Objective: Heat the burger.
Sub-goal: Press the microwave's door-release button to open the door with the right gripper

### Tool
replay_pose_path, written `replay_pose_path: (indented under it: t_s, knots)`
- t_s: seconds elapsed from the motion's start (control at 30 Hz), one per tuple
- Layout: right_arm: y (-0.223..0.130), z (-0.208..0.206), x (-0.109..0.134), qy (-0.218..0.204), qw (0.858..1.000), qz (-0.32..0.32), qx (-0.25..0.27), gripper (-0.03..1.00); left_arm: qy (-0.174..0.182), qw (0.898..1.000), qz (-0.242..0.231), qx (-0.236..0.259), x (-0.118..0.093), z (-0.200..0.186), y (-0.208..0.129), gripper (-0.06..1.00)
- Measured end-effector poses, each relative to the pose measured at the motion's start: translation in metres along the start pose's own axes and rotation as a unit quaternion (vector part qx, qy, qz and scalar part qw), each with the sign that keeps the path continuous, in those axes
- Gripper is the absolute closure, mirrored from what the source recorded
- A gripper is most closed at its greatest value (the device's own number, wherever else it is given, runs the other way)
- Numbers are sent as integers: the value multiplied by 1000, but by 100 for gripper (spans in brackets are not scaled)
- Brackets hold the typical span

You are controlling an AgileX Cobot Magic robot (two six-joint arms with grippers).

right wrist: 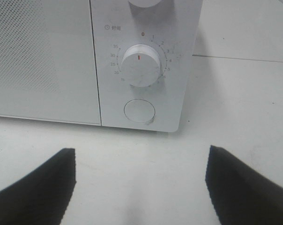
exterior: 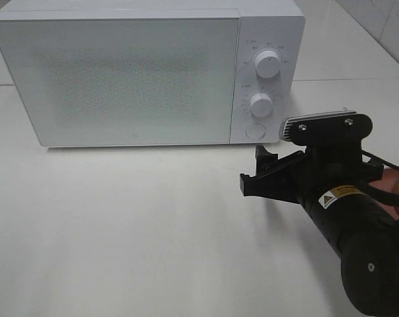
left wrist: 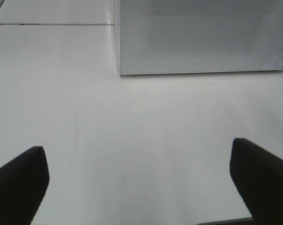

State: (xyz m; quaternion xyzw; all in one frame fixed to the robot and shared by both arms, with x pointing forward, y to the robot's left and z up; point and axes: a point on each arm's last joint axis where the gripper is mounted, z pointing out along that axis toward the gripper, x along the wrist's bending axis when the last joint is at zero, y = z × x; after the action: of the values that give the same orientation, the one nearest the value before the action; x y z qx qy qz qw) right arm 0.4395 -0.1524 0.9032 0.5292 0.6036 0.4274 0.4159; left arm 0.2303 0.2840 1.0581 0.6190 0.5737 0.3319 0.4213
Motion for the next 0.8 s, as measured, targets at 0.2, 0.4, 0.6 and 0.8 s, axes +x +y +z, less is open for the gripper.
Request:
replay_pose_path:
  t_s: [0.2, 0.4, 0.6, 0.8]
  knots:
    - [0, 0, 0, 0, 998, 66, 0, 22, 0, 1000, 0, 0, 0, 0, 0, -2]
    - [0, 0, 0, 0, 979, 203, 0, 24, 0, 1000, 0, 0, 0, 0, 0, -2]
    - [0, 0, 0, 0, 921, 390, 0, 34, 0, 1000, 0, 0, 0, 0, 0, -2]
    - [0, 0, 0, 0, 839, 544, 0, 50, 0, 1000, 0, 0, 0, 0, 0, -2]
